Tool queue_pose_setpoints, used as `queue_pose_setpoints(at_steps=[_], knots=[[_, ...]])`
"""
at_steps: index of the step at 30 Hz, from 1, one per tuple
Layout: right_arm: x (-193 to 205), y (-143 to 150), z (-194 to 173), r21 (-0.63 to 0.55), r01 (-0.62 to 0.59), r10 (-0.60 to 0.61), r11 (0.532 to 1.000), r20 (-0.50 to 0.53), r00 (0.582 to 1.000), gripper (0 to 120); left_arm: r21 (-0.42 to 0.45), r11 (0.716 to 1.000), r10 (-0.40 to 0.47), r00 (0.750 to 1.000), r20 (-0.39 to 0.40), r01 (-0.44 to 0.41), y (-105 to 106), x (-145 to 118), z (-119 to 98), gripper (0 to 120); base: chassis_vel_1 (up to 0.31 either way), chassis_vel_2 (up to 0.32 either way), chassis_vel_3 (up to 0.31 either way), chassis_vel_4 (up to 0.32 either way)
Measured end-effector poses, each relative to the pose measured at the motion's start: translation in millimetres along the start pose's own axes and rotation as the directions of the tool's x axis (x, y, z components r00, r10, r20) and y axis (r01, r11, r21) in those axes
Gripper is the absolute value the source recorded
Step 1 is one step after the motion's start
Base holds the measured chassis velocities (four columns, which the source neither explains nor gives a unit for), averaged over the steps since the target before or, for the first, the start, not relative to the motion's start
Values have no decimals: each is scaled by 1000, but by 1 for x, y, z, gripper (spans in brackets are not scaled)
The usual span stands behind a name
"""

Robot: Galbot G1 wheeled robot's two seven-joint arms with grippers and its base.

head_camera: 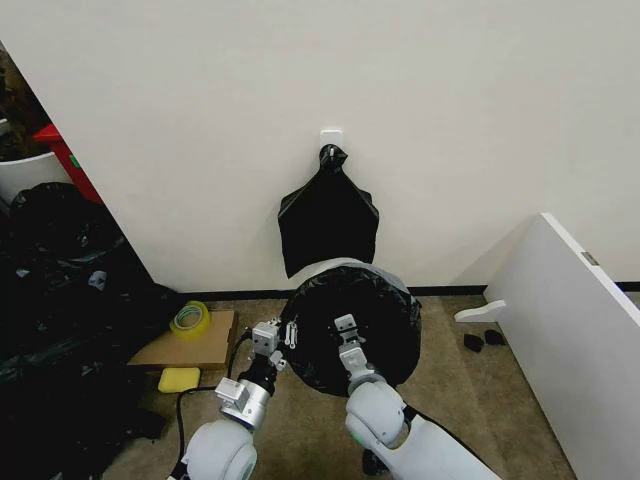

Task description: Place the garbage bag over the trash bin.

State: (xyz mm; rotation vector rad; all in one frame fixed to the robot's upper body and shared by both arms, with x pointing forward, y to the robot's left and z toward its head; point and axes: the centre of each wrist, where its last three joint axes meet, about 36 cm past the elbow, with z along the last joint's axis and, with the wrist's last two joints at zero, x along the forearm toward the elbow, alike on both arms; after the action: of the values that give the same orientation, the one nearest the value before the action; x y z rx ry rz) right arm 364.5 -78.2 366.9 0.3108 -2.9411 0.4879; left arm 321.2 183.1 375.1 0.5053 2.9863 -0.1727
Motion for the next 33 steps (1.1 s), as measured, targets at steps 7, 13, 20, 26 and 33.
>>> queue_pose_setpoints(at_steps=[7,13,20,26,33], knots=[[21,-15,23,-16,322,-280,947,456,845,18,91,994,-53,998,-36,56,7,-10,1,0,0,0,0,0],[52,-26,39,75,477,-416,876,618,667,41,212,969,-109,989,-97,127,10,-21,0,0,0,0,0,0],[75,-29,16,-20,319,-228,947,658,717,68,343,916,-159,972,-170,210,21,-27,-9,0,0,0,0,0],[81,-47,14,35,23,-40,999,600,799,89,374,890,-204,961,-189,262,38,-30,-17,0,0,0,0,0],[87,-54,30,103,-102,38,989,501,865,67,372,890,-211,961,-178,264,39,-26,-24,0,0,0,0,0]])
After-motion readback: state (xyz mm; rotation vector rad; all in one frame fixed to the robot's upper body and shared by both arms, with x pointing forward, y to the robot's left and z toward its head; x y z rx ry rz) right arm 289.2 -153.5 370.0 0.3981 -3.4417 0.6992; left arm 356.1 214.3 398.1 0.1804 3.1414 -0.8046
